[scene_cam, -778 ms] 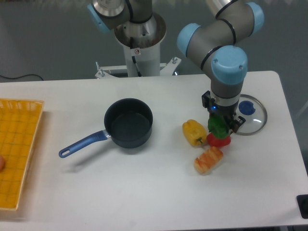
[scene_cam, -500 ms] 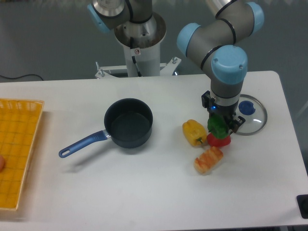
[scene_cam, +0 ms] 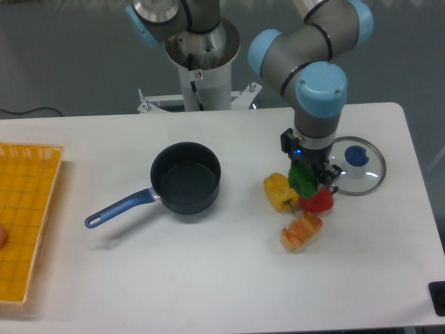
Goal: Place the green chilies in the pot
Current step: 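Carry the green pepper over the blue saucepan and lower it in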
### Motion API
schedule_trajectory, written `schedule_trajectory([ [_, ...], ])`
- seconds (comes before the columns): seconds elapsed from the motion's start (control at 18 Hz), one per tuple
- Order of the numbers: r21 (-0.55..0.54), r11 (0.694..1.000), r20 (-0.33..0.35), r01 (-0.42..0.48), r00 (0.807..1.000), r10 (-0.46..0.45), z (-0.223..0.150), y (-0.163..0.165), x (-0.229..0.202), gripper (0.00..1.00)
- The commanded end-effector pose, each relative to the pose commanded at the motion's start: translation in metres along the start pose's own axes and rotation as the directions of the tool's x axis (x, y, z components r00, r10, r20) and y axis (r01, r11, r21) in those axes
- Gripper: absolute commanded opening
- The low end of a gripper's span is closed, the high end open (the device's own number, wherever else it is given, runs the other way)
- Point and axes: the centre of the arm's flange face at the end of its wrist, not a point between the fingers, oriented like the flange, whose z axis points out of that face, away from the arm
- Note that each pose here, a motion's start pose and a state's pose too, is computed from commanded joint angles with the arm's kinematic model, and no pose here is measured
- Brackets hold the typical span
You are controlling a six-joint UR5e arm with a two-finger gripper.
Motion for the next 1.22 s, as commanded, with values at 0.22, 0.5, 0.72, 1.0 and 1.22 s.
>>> schedule_trajectory([
  [0.22,0.020,1.000,-0.002,0.025,1.000,-0.025,0.001,-0.018,0.020,0.48],
  [0.5,0.025,0.998,0.000,0.049,0.999,-0.049,-0.004,-0.033,0.041,0.48],
  [0.72,0.027,0.998,-0.012,0.058,0.998,-0.058,-0.002,-0.041,0.066,0.48],
  [1.0,0.041,0.996,0.000,0.085,0.996,-0.085,0.002,-0.070,0.092,0.48],
  [1.22,0.044,0.993,-0.002,0.111,0.994,-0.111,0.002,-0.101,0.113,0.48],
])
